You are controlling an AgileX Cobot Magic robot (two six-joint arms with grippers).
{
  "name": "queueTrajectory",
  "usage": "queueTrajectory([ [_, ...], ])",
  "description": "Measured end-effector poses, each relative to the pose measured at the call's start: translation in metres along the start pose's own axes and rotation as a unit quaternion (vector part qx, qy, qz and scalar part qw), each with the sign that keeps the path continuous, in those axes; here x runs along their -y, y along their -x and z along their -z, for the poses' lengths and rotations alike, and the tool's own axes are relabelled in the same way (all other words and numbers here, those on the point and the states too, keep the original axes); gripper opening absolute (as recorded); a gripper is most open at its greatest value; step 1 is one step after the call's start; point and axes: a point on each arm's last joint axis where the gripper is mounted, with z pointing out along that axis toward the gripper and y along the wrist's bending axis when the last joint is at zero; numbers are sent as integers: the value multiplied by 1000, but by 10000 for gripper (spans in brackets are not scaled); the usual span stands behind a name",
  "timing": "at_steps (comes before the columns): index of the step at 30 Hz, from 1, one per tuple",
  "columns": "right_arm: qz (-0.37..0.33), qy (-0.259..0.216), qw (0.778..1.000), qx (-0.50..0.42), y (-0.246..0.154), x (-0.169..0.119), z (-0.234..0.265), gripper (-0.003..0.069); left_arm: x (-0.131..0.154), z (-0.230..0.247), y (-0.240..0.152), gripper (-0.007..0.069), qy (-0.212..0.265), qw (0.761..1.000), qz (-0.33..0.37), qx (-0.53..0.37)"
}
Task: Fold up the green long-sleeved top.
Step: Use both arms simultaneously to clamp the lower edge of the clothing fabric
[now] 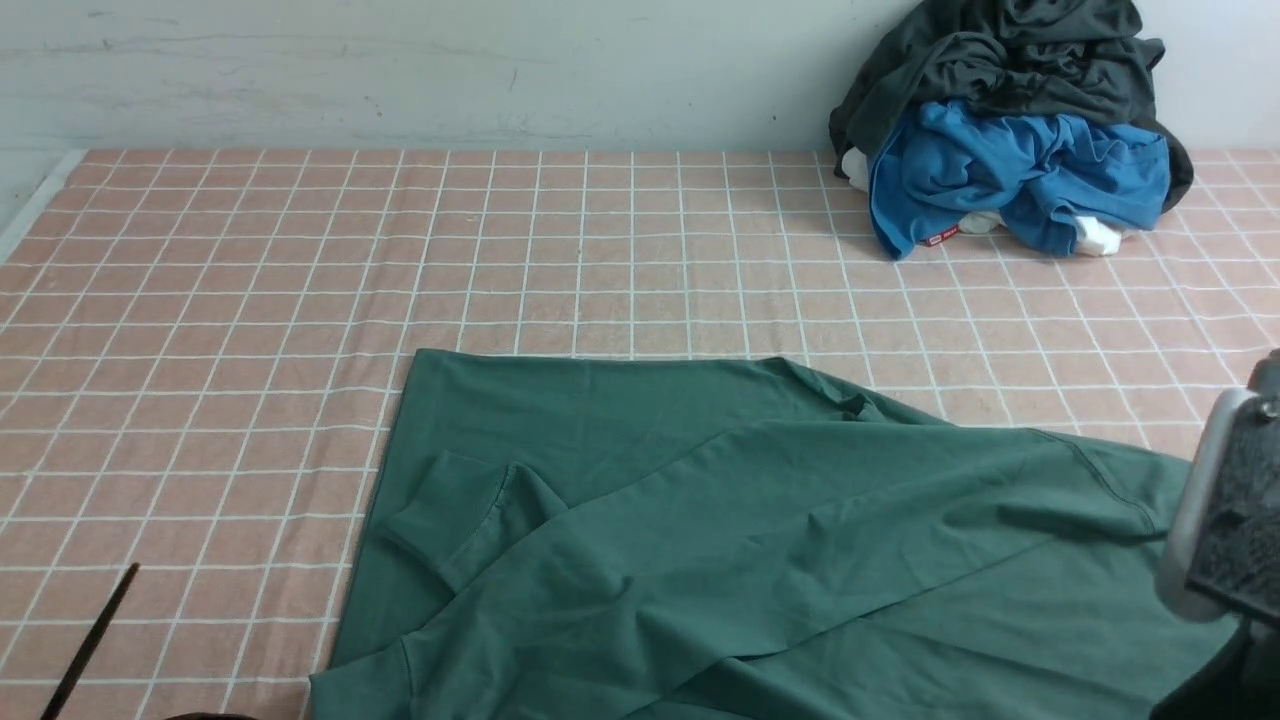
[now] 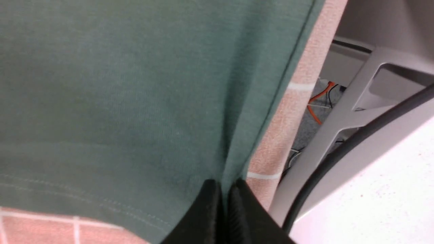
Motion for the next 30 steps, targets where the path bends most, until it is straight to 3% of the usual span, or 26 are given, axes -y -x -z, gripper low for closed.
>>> queueTrajectory([
  [9, 93, -7, 993, -75, -39, 0, -51, 486, -2, 0, -1, 6, 9, 1000, -1, -2],
  [17, 207, -43, 971, -113, -82, 2, -97, 486, -2, 0, -1, 6, 9, 1000, 6, -2],
  [30, 233, -52, 965, -112, -87, 4, -114, 478, -2, 0, 0, 6, 12, 1000, 10, -2],
])
